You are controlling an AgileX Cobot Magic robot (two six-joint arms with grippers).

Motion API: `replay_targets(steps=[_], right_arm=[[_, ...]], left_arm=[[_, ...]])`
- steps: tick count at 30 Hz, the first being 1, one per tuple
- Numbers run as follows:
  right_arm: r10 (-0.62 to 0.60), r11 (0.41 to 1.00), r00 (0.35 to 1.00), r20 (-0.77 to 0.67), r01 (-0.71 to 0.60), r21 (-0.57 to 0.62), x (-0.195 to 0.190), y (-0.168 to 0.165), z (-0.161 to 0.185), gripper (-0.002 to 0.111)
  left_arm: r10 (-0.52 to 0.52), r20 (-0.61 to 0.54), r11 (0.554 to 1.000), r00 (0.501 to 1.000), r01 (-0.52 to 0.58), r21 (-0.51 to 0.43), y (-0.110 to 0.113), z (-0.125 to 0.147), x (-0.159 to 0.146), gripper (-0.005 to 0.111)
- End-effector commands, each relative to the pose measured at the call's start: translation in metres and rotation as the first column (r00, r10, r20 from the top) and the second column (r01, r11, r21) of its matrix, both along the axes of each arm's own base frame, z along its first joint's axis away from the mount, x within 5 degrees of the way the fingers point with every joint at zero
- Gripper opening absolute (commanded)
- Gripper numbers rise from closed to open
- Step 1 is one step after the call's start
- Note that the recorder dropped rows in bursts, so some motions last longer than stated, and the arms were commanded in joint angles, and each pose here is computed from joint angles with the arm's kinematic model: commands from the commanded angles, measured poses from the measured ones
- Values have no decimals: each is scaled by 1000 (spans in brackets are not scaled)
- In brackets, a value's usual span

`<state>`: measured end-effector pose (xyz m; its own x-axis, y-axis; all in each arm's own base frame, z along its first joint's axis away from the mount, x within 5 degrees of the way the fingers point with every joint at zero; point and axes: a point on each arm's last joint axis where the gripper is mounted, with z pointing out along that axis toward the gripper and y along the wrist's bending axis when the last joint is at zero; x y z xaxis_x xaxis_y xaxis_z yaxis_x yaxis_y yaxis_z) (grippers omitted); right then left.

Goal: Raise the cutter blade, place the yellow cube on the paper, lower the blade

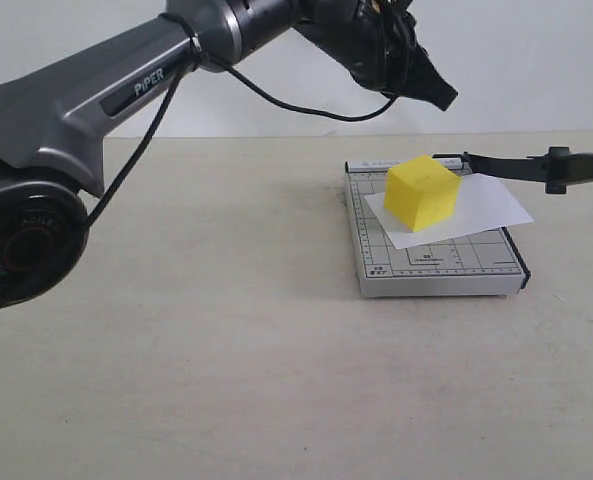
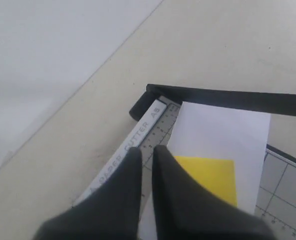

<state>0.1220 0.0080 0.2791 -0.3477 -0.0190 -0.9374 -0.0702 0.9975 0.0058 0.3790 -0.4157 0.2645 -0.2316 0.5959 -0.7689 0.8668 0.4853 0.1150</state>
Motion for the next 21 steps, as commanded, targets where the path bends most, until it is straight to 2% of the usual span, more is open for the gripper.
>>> replay_targets(steps=[1, 8, 12, 17, 21], right_arm=[[2, 1000, 1000, 10, -2, -4, 0, 0, 1, 0], [2, 1000, 1000, 6, -2, -4, 0, 0, 0, 0], [2, 1000, 1000, 6, -2, -4, 0, 0, 0, 0], [2, 1000, 1000, 6, -2, -4, 0, 0, 0, 0], [2, 1000, 1000, 6, -2, -4, 0, 0, 0, 0]], left_arm=[[103, -102, 994, 989, -107, -32, 8, 6, 2, 4], [202, -158, 961, 967, -227, -157, 7, 13, 8, 4], [221, -169, 951, 960, -251, -180, 6, 13, 9, 4], [316, -183, 912, 931, -351, -214, 9, 18, 12, 4], [363, -119, 895, 924, -381, -231, 8, 30, 9, 4]])
